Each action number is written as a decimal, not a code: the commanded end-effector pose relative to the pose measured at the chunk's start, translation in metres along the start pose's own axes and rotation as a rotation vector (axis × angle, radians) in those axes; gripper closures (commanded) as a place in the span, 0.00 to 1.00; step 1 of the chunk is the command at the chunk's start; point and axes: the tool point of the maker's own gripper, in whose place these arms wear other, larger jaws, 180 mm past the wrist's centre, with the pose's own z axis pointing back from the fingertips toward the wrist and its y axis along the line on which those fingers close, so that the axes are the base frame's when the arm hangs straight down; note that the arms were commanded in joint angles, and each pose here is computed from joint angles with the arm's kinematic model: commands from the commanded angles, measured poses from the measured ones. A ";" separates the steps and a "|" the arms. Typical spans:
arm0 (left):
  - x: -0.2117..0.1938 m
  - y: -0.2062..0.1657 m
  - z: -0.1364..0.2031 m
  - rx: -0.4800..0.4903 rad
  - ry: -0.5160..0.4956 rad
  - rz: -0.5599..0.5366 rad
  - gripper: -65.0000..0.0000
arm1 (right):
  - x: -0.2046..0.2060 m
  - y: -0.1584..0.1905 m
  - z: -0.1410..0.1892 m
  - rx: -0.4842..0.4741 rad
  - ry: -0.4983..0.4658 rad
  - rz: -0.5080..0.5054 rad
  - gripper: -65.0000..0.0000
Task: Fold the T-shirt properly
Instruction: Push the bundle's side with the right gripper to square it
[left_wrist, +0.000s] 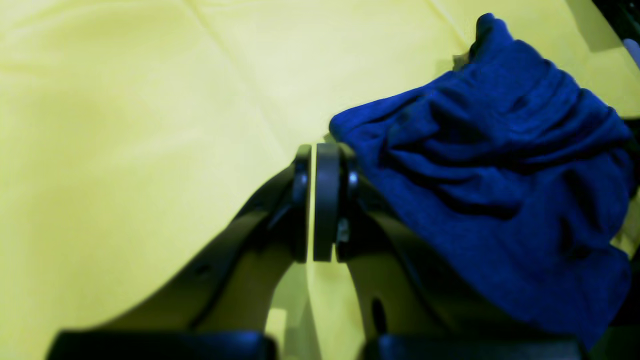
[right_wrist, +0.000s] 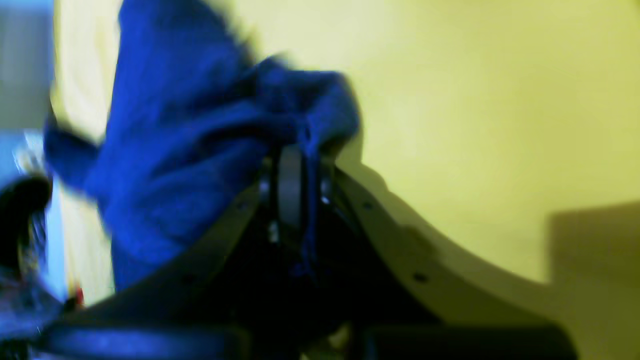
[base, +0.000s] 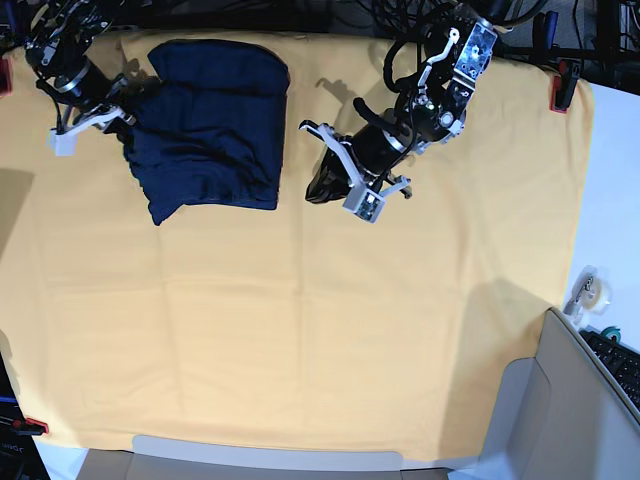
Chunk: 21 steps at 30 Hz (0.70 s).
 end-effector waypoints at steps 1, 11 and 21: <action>0.017 -0.002 0.001 -0.012 -0.053 -0.011 1.00 | 0.012 0.017 0.004 0.029 -0.021 0.077 1.00; 0.019 -0.003 0.000 -0.013 -0.058 -0.011 1.00 | 0.017 0.091 0.030 0.084 0.027 0.485 1.00; 0.020 -0.002 0.000 -0.012 -0.060 -0.011 1.00 | -0.047 0.143 0.003 0.297 0.270 0.643 1.00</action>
